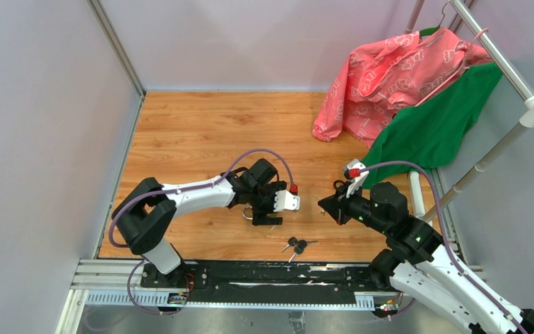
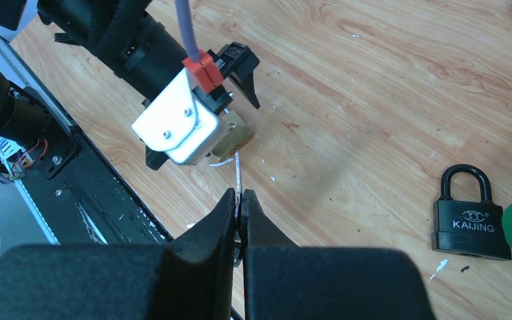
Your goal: Unlock with the key
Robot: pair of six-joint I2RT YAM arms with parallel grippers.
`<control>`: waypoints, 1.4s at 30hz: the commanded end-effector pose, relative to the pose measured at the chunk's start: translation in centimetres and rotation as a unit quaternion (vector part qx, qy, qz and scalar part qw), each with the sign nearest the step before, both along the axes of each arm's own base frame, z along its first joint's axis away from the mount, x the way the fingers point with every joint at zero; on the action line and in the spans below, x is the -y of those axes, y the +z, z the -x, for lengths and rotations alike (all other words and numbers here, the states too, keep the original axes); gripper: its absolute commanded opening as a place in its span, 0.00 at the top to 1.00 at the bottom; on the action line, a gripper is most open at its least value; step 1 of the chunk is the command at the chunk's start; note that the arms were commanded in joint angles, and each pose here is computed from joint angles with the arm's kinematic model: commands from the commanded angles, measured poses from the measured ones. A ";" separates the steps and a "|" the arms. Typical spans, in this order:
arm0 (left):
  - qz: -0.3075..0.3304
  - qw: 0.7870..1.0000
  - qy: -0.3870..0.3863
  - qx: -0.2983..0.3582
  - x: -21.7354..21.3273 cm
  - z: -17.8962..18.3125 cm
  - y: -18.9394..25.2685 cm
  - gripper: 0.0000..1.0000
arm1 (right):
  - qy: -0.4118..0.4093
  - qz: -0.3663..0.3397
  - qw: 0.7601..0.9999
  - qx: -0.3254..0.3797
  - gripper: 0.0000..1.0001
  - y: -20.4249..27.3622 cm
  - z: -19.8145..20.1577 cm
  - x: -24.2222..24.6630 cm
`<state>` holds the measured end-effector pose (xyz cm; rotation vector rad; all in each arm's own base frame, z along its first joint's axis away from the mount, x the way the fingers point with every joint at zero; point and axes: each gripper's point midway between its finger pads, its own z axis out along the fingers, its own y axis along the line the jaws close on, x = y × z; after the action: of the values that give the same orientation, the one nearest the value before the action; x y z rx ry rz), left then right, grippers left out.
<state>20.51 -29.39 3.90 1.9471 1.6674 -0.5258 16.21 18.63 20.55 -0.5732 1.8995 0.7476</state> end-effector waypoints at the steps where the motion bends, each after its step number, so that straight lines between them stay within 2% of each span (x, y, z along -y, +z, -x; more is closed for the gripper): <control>1: -0.047 0.999 -0.005 -0.013 -0.9 0.0 -0.4 0.15 | 0.002 -0.008 1.000 -0.003 1.00 0.0 0.1 -0.1; 8: -0.118 0.992 0.000 -0.045 -2.4 0.9 -2.5 0.21 | 0.001 -0.003 1.000 0.001 1.00 0.0 -0.1 0.0; 15: -0.133 0.990 0.002 -0.053 -1.9 1.5 -3.0 0.27 | -0.005 -0.001 1.000 0.004 1.00 0.2 -0.1 0.3; 21: -0.105 0.991 -0.012 -0.078 0.5 2.1 -2.6 0.43 | -0.011 -0.002 1.000 0.015 1.00 1.0 -0.1 0.7; 27: -0.004 0.997 -0.002 -0.078 5.4 1.1 -1.0 0.43 | -0.033 -0.004 0.999 0.031 1.00 1.7 -0.4 1.6; 30: 0.019 0.998 0.007 -0.061 6.4 0.2 -1.0 0.43 | -0.035 0.001 0.999 0.033 1.00 1.8 -0.5 1.7; 35: 0.021 0.999 0.042 -0.026 5.1 -0.7 -2.1 0.37 | -0.043 0.009 0.998 0.033 1.00 1.8 -0.8 1.9; 38: 0.060 0.996 0.063 -0.006 4.4 -0.5 -1.3 0.26 | -0.044 0.013 0.998 0.035 1.00 1.8 -1.0 1.9; 40: 0.089 0.994 0.068 0.003 4.1 -0.4 -0.3 0.10 | -0.044 0.016 0.998 0.035 1.00 1.8 -1.0 1.9; 42: 0.105 0.992 0.072 0.005 3.8 -0.2 0.3 0.05 | -0.042 0.018 0.998 0.038 1.00 1.9 -1.1 1.9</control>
<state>19.98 -32.82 2.36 1.7843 1.7237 -0.5965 16.83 17.36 21.22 -0.5362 1.8840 0.6707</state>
